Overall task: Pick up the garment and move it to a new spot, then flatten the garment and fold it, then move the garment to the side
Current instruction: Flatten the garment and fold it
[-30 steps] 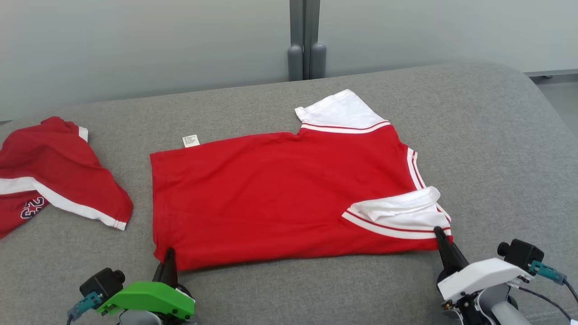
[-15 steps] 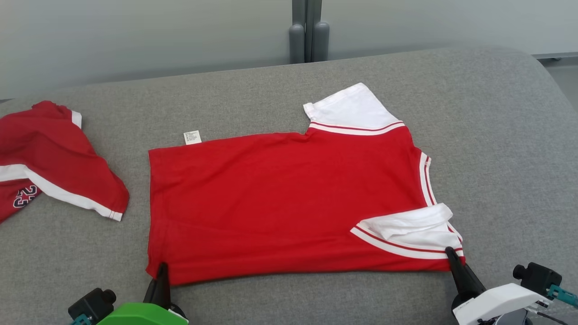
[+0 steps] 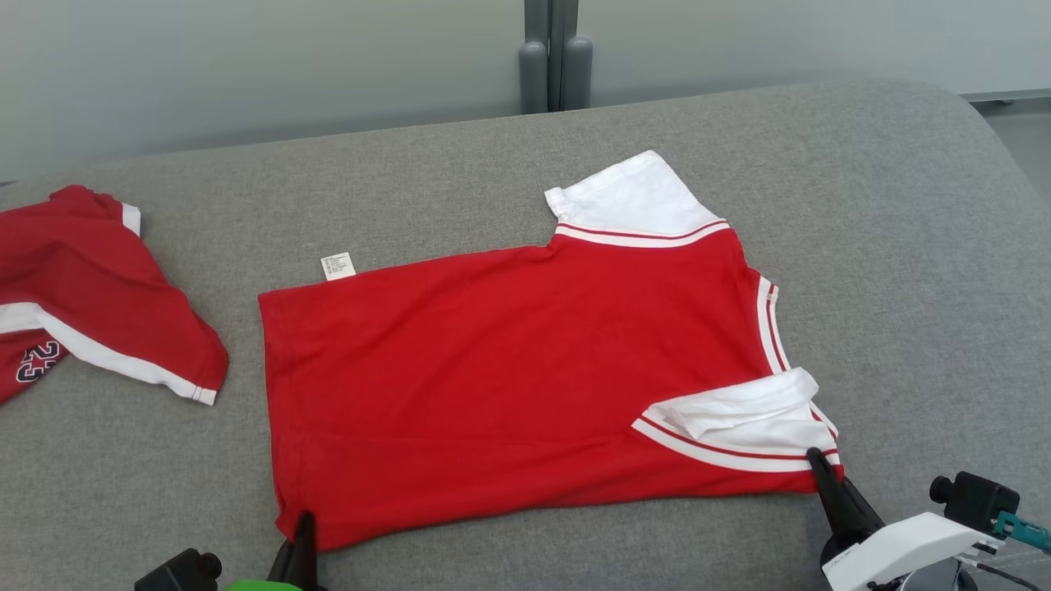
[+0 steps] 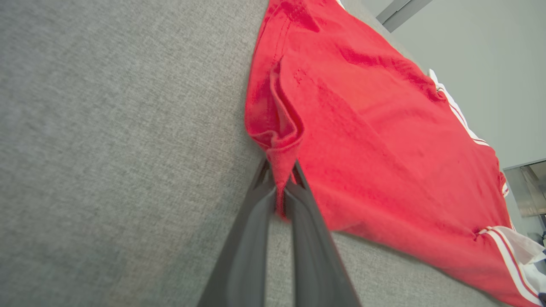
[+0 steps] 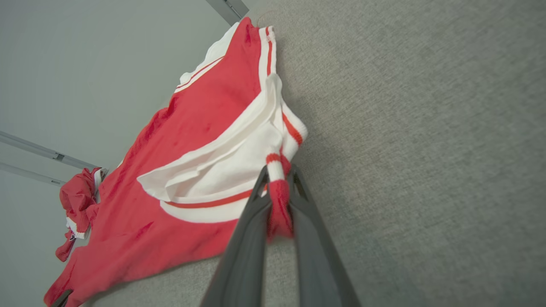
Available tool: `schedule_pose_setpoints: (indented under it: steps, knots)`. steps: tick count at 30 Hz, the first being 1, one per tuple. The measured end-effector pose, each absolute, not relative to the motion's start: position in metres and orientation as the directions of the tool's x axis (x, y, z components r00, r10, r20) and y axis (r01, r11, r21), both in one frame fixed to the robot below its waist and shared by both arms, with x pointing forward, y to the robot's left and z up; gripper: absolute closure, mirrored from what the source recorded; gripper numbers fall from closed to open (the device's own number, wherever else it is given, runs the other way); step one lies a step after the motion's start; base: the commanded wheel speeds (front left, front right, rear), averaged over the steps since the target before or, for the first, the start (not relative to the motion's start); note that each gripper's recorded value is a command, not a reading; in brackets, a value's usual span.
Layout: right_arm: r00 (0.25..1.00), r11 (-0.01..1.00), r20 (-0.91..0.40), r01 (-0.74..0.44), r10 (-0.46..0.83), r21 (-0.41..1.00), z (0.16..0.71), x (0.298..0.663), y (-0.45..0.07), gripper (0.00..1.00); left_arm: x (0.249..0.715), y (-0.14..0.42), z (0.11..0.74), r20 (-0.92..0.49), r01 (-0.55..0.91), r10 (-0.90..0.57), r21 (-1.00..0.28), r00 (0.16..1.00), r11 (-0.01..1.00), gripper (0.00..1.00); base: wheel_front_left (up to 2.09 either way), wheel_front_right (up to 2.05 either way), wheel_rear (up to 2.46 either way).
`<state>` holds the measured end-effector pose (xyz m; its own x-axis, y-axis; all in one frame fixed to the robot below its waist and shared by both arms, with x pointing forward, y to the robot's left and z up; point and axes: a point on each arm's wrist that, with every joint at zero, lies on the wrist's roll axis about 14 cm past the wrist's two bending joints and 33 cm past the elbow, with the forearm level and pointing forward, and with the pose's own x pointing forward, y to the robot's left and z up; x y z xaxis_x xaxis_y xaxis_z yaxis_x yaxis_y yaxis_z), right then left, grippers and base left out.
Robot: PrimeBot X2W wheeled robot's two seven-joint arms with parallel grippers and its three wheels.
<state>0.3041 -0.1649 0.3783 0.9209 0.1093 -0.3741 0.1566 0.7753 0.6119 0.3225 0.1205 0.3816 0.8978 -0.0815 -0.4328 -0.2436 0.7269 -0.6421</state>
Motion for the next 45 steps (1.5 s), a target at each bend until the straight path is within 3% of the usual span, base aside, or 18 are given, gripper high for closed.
schedule_pose_setpoints:
  steps: [2,3,4,5,6,17,28,33,45]
  knots:
    - [0.923,0.786,-0.373,0.158,0.099,0.598,0.38,0.305,-0.167,0.96,0.32,0.121,0.381,-0.438,-0.24,-0.089,-0.638,0.895,0.732,1.0,0.0,0.0,0.0]
    - [0.924,0.787,-0.371,0.157,0.097,0.596,0.381,0.305,-0.168,0.75,0.32,0.121,0.382,-0.436,-0.236,-0.089,-0.636,0.896,0.735,1.0,0.0,0.0,0.0]
    - [0.924,0.788,-0.371,0.16,0.092,0.595,0.381,0.304,-0.169,0.56,0.319,0.122,0.382,-0.439,-0.235,-0.092,-0.633,0.894,0.738,0.72,0.0,0.0,0.0]
    - [0.924,0.787,-0.371,0.164,0.088,0.595,0.382,0.303,-0.169,0.05,0.319,0.124,0.382,-0.44,-0.237,-0.085,-0.626,0.894,0.743,0.27,0.0,0.0,0.0]
    - [0.924,0.786,-0.372,0.167,0.085,0.595,0.381,0.302,-0.17,0.0,0.32,0.126,0.383,-0.437,-0.237,-0.08,-0.621,0.896,0.747,0.0,0.0,0.0,0.0]
    - [0.919,0.84,-0.393,0.23,-0.022,0.492,0.384,0.293,-0.214,0.0,0.331,0.165,0.404,-0.352,-0.157,-0.025,-0.48,0.936,0.863,0.0,0.0,0.0,0.0]
    - [0.973,0.944,-0.213,-0.015,0.089,0.329,0.454,0.374,-0.216,0.0,0.405,0.13,0.474,-0.142,0.126,-0.184,-0.343,0.973,0.931,0.0,0.0,0.0,0.0]
    - [0.961,0.97,-0.23,-0.101,0.152,0.221,0.467,0.408,-0.215,0.0,0.434,0.116,0.469,-0.195,0.172,-0.235,-0.294,0.952,0.94,0.0,0.0,0.0,0.0]
    - [0.925,0.965,-0.275,-0.24,0.261,0.11,0.479,0.488,-0.198,0.0,0.491,0.126,0.417,-0.392,0.099,-0.192,-0.244,0.9,0.965,0.0,0.0,0.0,0.0]
